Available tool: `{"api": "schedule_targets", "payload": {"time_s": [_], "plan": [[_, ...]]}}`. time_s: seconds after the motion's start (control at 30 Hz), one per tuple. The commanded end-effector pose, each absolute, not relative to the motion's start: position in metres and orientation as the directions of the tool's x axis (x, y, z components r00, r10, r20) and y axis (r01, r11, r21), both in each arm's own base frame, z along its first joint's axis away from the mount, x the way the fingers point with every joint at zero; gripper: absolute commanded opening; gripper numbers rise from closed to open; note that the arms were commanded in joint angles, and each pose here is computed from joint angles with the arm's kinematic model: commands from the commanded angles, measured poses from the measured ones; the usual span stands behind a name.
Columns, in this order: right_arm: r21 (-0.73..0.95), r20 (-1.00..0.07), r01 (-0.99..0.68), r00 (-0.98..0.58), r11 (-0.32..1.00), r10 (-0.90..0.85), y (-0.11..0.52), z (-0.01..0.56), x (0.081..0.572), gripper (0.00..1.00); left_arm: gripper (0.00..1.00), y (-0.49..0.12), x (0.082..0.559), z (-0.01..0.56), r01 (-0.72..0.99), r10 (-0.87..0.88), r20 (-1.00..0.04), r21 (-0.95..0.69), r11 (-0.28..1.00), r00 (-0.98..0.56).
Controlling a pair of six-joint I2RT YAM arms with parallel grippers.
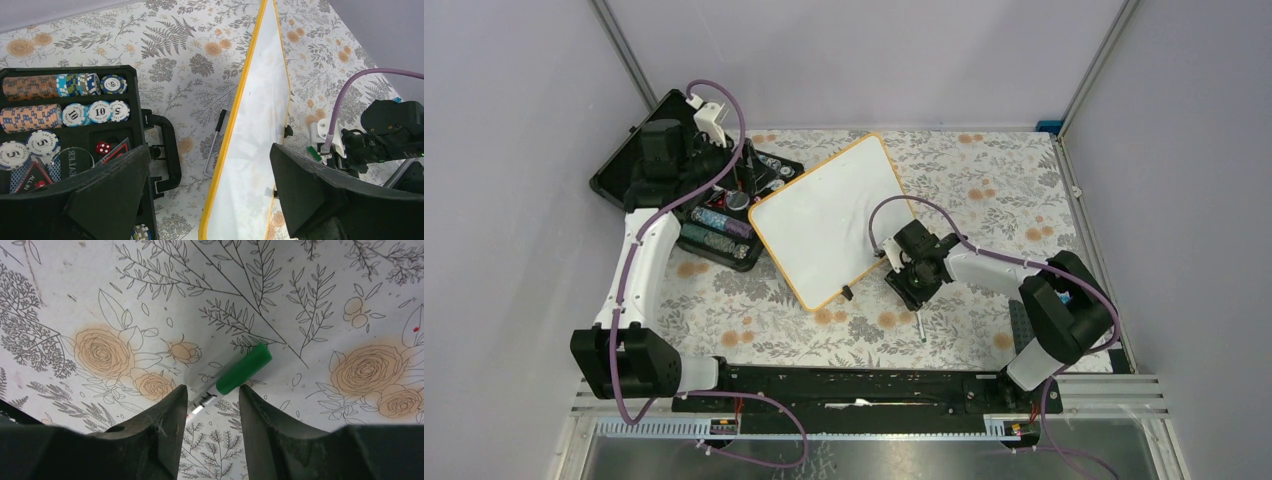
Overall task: Write a sentence on the whiteboard
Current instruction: Open the whiteboard marker at the center of the board.
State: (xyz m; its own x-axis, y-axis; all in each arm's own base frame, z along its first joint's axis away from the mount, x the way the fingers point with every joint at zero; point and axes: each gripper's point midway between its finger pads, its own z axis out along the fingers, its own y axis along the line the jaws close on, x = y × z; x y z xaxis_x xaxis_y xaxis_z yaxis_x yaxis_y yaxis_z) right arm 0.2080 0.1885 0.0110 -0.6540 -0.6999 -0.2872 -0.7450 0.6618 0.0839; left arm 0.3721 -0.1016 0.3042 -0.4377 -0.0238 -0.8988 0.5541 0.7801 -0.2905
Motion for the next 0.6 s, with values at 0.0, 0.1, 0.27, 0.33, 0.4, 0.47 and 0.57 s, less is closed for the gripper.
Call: {"api": "schedule_targets", "payload": {"time_s": [0.0,0.1,0.27,0.33,0.4,0.47,0.57], "plan": [[-0.004,-0.286,-0.743,-0.641,0.670,-0.713,0.186,0.010,0.225,0.47,0.99,-0.103,0.378,0.331,0.557,-0.009,-0.940,-0.210,0.804,-0.341],[-0.032,-0.277,-0.739,-0.640,0.673,-0.717,0.183,0.007,0.231,0.41,0.99,-0.105,0.382,0.328,0.542,-0.001,-0.937,-0.204,0.816,-0.350],[-0.025,-0.305,-0.739,-0.636,0.673,-0.709,0.183,0.017,0.235,0.11,0.99,-0.116,0.379,0.328,0.576,0.037,-0.936,-0.185,0.796,-0.351],[0.014,-0.337,-0.741,-0.635,0.671,-0.695,0.186,0.028,0.237,0.02,0.99,-0.123,0.376,0.328,0.608,0.054,-0.932,-0.189,0.771,-0.358],[0.068,-0.392,-0.746,-0.631,0.663,-0.670,0.192,0.046,0.237,0.00,0.99,-0.131,0.368,0.330,0.663,0.084,-0.930,-0.189,0.724,-0.357],[0.111,-0.469,-0.769,-0.599,0.629,-0.649,0.202,0.074,0.239,0.00,0.99,-0.144,0.355,0.334,0.742,0.130,-0.935,-0.171,0.648,-0.329],[0.159,-0.603,-0.792,-0.551,0.590,-0.577,0.218,0.128,0.246,0.00,0.99,-0.161,0.337,0.340,0.817,0.205,-0.939,-0.119,0.564,-0.277]]}}
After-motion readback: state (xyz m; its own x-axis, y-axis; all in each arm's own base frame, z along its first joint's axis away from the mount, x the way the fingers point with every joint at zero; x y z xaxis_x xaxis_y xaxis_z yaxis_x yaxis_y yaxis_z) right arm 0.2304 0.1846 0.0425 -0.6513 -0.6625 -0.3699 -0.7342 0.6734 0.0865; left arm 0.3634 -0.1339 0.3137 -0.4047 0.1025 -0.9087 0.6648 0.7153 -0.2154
